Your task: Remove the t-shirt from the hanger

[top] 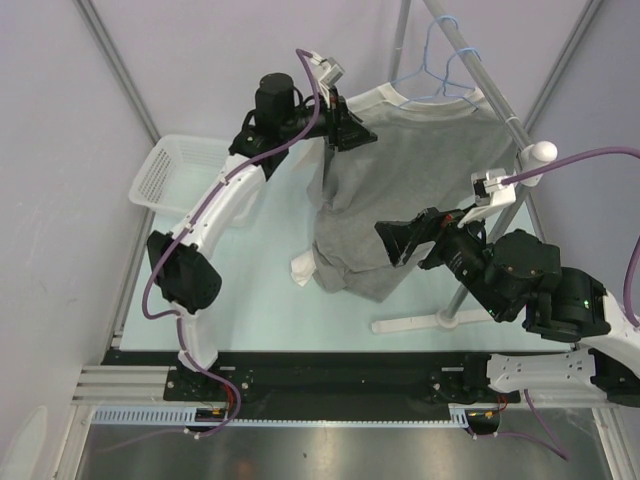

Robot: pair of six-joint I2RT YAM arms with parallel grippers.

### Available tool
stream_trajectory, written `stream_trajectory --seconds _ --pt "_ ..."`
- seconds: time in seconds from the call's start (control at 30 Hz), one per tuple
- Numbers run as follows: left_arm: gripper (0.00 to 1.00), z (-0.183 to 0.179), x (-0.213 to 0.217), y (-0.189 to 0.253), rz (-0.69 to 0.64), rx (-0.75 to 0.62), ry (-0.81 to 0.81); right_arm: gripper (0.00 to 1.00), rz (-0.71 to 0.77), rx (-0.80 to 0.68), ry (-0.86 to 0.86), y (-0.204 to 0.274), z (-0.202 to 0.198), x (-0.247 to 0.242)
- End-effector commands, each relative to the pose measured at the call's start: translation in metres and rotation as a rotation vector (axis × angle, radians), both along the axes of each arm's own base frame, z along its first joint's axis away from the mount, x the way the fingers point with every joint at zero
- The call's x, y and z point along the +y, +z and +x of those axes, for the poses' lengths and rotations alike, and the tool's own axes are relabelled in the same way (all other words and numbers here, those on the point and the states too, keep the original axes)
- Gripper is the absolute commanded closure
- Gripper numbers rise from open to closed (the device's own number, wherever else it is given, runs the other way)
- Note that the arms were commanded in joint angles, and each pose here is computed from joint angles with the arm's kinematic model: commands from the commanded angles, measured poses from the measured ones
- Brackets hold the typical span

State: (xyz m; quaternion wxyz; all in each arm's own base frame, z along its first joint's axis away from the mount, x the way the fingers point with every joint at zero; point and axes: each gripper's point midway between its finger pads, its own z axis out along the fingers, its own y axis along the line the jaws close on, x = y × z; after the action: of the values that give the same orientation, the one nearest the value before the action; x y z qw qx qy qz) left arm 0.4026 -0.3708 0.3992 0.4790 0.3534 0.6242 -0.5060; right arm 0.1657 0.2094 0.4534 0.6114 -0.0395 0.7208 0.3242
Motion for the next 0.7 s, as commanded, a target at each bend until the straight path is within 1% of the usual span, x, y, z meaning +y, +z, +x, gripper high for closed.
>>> stream_trajectory --seconds 0.0,0.03,0.07,0.1,0.13,0.17,0.2,0.23,0.33,0.53,0.67 --pt "0.58 -0.021 -0.003 0.038 -0.054 -0.072 -0.026 0.0 0.028 0.009 -0.019 -0.001 -0.001 -0.009" --pt "0.53 -0.016 -0.009 0.03 -0.046 -0.042 -0.025 0.0 0.024 0.012 -0.021 -0.002 -0.001 -0.01" --pt "0.5 -0.014 -0.012 0.029 -0.044 -0.029 -0.022 0.0 0.028 0.015 -0.024 -0.003 -0.001 -0.011" --pt "0.55 -0.017 -0.016 0.034 -0.048 -0.031 -0.028 0.0 0.026 0.016 -0.026 -0.004 -0.001 -0.011" --pt "0.61 -0.015 -0.02 0.028 -0.044 -0.01 -0.03 0.0 0.023 0.017 -0.025 -0.005 -0.001 -0.011" --pt "0.72 -0.015 -0.022 0.028 -0.042 0.003 -0.025 0.0 0.026 0.017 -0.026 -0.004 -0.001 -0.012" --pt "0.99 -0.014 -0.024 0.031 -0.049 0.009 -0.007 0.0 0.027 0.018 -0.031 -0.003 -0.001 -0.014" --pt "1.0 -0.014 -0.022 0.034 -0.057 0.032 0.004 0.0 0.027 0.02 -0.033 -0.004 -0.001 -0.014" --pt "1.0 -0.019 -0.018 0.046 -0.077 0.039 0.022 0.0 0.029 0.023 -0.036 -0.004 -0.002 -0.017" --pt "1.0 -0.043 -0.003 0.084 -0.124 0.017 0.031 0.0 0.046 0.028 -0.039 -0.005 -0.002 -0.022" --pt "1.0 -0.054 0.011 0.11 -0.167 0.03 0.088 0.0 0.046 0.031 -0.031 -0.006 -0.003 -0.02"
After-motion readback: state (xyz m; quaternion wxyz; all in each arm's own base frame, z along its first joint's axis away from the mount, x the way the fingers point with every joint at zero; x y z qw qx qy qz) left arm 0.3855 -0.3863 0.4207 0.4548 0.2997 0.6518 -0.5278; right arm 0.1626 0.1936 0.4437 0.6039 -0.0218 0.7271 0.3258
